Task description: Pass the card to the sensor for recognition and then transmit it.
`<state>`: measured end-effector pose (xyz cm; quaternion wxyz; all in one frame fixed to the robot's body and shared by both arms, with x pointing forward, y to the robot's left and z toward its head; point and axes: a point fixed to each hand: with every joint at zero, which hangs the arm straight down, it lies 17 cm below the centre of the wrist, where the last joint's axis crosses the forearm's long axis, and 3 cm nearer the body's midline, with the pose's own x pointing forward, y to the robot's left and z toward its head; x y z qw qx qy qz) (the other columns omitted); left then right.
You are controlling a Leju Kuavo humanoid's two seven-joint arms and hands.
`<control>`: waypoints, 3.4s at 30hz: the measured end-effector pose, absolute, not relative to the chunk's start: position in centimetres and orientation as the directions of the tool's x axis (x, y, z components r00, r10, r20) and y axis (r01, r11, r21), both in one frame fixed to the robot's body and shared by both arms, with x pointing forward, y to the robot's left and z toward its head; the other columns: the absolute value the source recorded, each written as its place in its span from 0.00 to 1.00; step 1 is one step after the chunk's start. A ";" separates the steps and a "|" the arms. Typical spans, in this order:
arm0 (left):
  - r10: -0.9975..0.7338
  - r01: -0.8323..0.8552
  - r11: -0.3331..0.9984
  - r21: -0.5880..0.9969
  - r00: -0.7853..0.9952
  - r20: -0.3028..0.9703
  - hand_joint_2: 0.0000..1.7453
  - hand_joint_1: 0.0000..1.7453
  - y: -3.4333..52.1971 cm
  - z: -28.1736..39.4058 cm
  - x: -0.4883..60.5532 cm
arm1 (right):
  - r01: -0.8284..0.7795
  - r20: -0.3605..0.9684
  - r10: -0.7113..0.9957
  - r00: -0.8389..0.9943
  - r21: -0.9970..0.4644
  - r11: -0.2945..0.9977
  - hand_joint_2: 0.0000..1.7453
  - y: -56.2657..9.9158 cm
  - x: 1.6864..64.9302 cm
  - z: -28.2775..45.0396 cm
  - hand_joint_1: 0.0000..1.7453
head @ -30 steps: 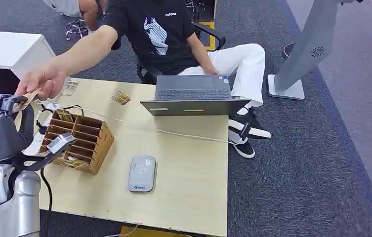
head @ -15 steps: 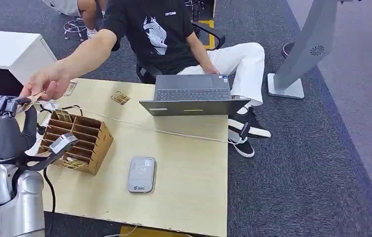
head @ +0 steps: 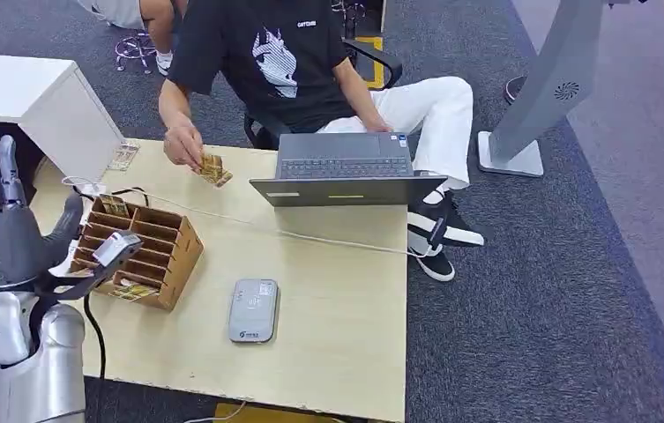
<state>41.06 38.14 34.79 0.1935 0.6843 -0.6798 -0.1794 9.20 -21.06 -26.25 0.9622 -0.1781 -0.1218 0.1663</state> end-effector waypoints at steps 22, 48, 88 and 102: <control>-0.735 -0.191 0.568 0.801 -0.554 0.390 1.00 0.00 23.1 26.8 42.5 | -0.221 0.160 0.296 0.942 -0.368 0.903 1.00 -21.2 8.2 -26.4 0.00; -0.692 0.361 0.514 0.778 -0.360 0.625 1.00 0.00 27.9 10.1 31.0 | -0.184 0.135 0.248 0.959 -0.365 0.913 1.00 -21.6 7.4 -26.6 0.00; -0.980 -0.215 0.097 0.972 -0.190 0.055 1.00 0.00 34.1 17.4 35.3 | -0.165 0.125 0.219 0.968 -0.342 0.925 1.00 -21.3 7.2 -26.7 0.00; -0.979 -0.136 0.156 0.978 -0.155 0.135 1.00 0.00 34.5 14.7 36.5 | -0.169 0.126 0.225 0.966 -0.349 0.922 1.00 -21.4 7.2 -26.6 0.00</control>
